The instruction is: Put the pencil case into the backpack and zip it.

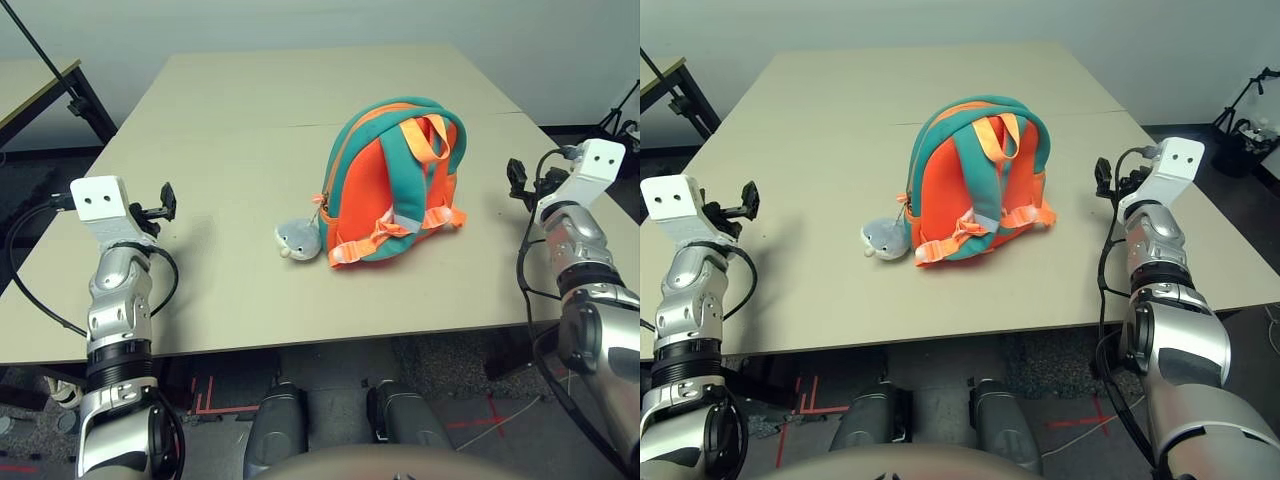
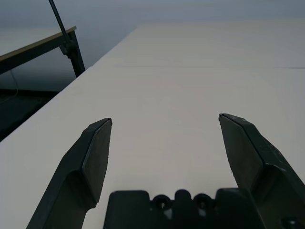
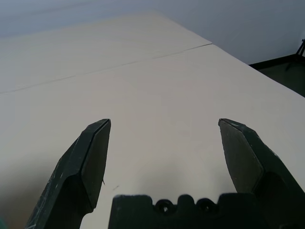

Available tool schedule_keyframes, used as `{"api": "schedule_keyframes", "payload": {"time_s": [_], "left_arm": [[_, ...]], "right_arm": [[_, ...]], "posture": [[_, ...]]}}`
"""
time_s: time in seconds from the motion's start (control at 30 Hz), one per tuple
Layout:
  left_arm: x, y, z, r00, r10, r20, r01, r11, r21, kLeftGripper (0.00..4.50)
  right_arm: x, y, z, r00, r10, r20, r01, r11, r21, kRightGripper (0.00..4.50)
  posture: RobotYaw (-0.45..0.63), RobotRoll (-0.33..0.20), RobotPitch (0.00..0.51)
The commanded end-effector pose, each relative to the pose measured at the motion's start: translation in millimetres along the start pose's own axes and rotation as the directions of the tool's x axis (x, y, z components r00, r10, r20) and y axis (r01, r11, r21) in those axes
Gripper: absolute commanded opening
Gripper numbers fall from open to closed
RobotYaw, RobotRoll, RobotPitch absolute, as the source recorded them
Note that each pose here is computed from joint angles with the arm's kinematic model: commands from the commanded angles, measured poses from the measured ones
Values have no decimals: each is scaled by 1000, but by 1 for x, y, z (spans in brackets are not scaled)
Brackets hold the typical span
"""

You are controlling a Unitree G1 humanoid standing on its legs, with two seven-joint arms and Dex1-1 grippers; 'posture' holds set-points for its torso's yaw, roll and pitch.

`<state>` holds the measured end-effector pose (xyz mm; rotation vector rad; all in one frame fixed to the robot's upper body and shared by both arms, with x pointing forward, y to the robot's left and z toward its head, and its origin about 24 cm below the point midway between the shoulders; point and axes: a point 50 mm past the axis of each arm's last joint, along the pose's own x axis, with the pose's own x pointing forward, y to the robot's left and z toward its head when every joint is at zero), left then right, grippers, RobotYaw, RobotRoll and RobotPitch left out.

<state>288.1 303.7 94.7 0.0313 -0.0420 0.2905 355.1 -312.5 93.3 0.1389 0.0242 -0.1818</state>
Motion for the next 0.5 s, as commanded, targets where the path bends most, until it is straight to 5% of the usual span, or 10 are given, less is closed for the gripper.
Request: {"api": "schedule_keyframes", "payload": {"time_s": [0.03, 0.5], "left_arm": [[1, -3, -1, 1000, 10, -3, -10, 1000, 11, 4500], [-1, -7, -9, 1000, 19, -20, -19, 1000, 18, 4500]], "right_arm": [[0, 0, -3, 1000, -3, -20, 3, 1000, 0, 4483], [-2, 3, -12, 998, 24, -60, -26, 999, -29, 4483]], "posture": [[49, 0, 9], [58, 0, 59]]}}
